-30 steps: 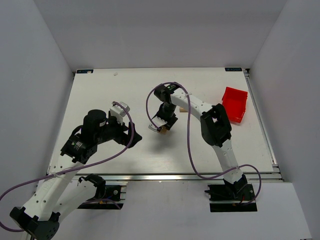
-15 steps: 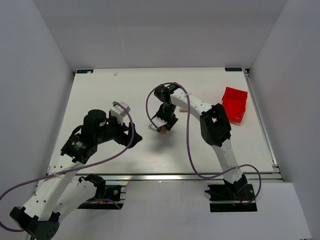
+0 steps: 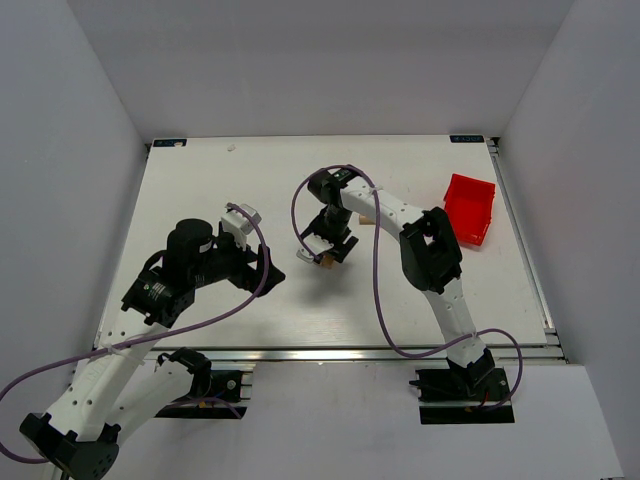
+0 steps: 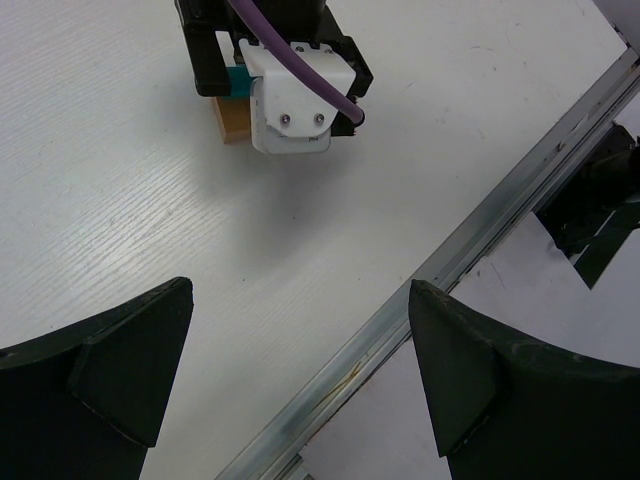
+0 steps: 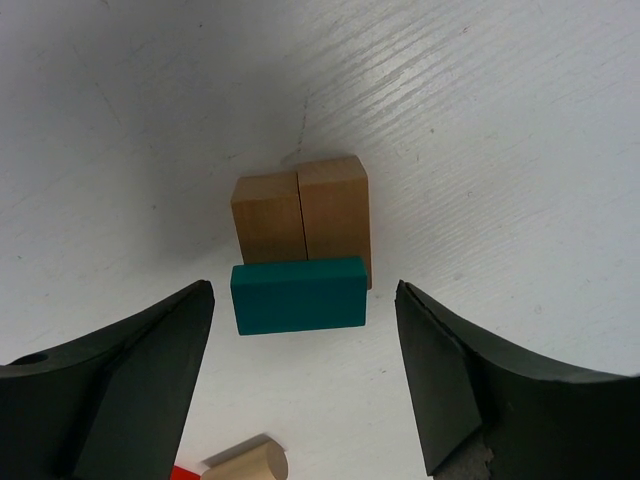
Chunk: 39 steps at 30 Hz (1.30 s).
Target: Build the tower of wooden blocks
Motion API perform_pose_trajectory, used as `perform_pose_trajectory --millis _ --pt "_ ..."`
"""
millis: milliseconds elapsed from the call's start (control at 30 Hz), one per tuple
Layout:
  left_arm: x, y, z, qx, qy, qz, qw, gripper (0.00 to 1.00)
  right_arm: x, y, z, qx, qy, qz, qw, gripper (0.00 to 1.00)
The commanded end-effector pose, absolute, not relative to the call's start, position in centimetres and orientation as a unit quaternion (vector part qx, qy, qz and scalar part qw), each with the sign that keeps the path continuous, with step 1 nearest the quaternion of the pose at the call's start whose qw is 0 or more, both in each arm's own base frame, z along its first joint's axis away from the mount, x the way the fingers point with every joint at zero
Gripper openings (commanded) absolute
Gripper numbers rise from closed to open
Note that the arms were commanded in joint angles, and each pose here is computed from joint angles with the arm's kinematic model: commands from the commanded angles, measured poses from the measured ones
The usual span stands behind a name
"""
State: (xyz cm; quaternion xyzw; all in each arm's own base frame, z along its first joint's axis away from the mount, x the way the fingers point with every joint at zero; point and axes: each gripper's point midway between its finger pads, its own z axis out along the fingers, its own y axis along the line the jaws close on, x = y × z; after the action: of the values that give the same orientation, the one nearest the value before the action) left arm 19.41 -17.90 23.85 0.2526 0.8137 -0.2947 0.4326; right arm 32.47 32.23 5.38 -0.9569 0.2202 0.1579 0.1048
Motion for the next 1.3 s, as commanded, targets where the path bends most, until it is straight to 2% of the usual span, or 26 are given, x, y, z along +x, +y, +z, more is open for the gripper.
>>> perform_pose_trajectory --millis 0,733,967,1000,1267 --pt "19.2 -18.2 24.1 0.258 0.807 -0.306 0.434 0.98 32.9 33.9 6.2 -0.978 0.088 0.135 0.130 0.79" --pt "19.1 -18.5 23.8 0.266 0.805 -0.311 0.430 0.98 33.5 33.4 6.5 -0.980 0.108 0.110 0.122 0.81" --pt "18.9 -18.6 24.3 0.271 0.797 -0.317 0.437 0.98 32.7 32.9 9.3 -0.974 0.148 0.111 0.131 0.86" --pt "18.8 -18.6 24.3 0.272 0.796 -0.318 0.437 0.98 32.5 32.8 9.7 -0.972 0.155 0.114 0.133 0.89" --pt "18.7 -18.3 26.2 0.285 0.778 -0.312 0.464 0.98 31.0 30.1 14.5 -0.949 0.254 0.109 0.153 0.89"
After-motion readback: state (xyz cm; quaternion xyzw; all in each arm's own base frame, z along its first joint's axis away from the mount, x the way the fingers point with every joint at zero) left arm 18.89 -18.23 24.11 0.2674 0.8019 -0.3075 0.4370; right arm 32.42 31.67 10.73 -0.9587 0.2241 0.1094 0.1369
